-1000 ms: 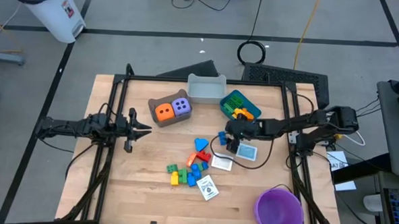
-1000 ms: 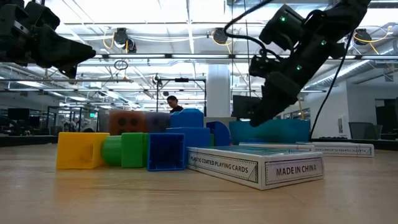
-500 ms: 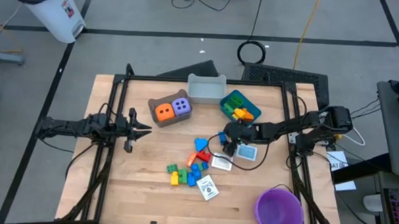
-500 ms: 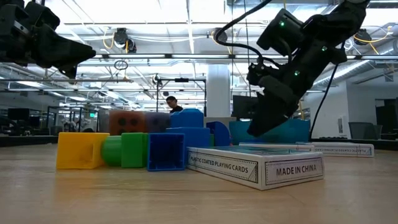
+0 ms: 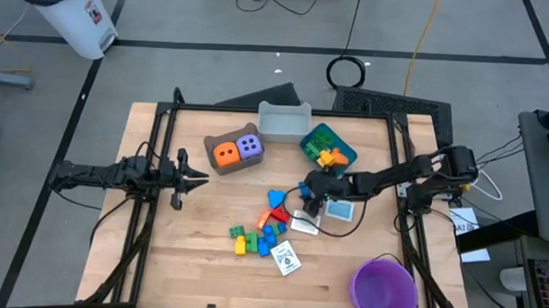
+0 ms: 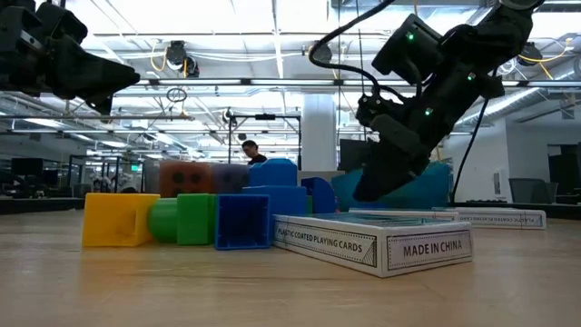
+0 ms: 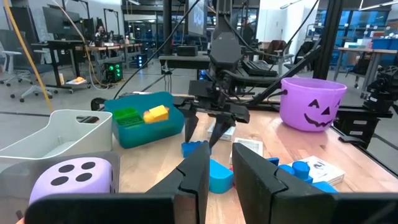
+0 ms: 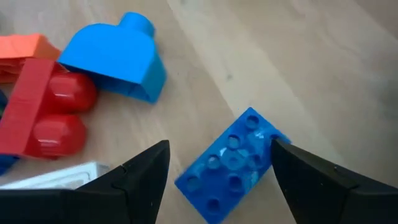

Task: Pick & Place Toys
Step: Put the blue 8 studs game piece into the blue bin

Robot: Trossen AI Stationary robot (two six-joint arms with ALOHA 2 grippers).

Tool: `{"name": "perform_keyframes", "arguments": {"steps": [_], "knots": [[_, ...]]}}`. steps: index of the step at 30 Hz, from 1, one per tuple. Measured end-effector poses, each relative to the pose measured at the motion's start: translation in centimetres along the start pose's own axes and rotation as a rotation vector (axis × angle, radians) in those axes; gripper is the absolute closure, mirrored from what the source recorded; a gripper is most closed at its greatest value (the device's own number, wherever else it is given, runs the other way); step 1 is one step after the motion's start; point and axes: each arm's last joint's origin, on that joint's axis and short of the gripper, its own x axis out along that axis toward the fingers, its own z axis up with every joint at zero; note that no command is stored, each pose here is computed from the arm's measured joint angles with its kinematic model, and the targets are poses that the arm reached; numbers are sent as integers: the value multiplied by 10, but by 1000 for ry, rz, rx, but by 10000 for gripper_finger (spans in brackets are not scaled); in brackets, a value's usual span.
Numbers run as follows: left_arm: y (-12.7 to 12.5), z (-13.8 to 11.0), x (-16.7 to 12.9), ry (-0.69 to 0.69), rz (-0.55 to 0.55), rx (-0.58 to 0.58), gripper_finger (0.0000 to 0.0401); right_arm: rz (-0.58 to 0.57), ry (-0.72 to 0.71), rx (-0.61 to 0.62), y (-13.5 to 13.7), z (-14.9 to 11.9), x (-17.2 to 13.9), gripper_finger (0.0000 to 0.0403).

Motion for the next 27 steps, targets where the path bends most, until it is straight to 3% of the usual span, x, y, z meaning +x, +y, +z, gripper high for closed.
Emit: {"name": "perform_keyframes", "arguments": {"steps": [17, 27], "knots": [[0, 0, 0, 0, 0, 0, 325, -10, -3, -99, 1, -1, -2, 133], [0, 0, 0, 0, 0, 0, 325, -28, -9, -84, 0, 1, -7, 133]]}}
